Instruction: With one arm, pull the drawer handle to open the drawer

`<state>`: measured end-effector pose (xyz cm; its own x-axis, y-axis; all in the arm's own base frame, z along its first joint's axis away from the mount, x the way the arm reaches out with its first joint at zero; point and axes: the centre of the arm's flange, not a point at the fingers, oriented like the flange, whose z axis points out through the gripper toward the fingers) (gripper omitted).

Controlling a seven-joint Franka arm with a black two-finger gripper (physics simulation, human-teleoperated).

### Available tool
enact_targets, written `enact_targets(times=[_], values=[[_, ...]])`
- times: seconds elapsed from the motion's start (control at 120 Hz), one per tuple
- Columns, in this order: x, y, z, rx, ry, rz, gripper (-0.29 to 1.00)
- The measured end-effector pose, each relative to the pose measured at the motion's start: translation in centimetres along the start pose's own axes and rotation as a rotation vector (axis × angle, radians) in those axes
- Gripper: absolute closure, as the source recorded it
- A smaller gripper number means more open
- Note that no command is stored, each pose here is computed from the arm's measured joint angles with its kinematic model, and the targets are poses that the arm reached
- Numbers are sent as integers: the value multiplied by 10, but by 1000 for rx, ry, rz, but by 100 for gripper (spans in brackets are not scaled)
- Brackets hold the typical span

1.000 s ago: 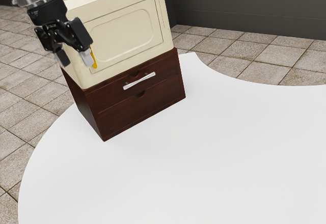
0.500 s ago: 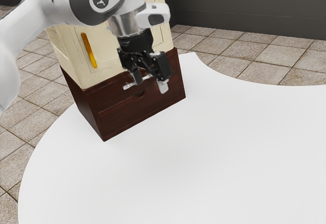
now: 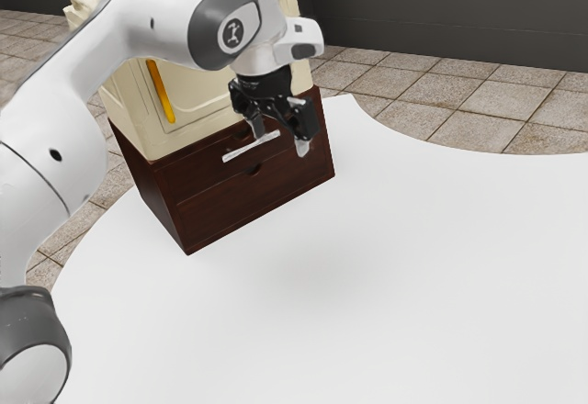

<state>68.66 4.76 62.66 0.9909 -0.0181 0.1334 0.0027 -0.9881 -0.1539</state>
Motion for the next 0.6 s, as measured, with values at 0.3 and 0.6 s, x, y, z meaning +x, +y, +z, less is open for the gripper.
enact_targets(times=[0.3,0.6], values=[[6,-19,16,57,4,36,8],[9,-15,30,135,-33,101,17]])
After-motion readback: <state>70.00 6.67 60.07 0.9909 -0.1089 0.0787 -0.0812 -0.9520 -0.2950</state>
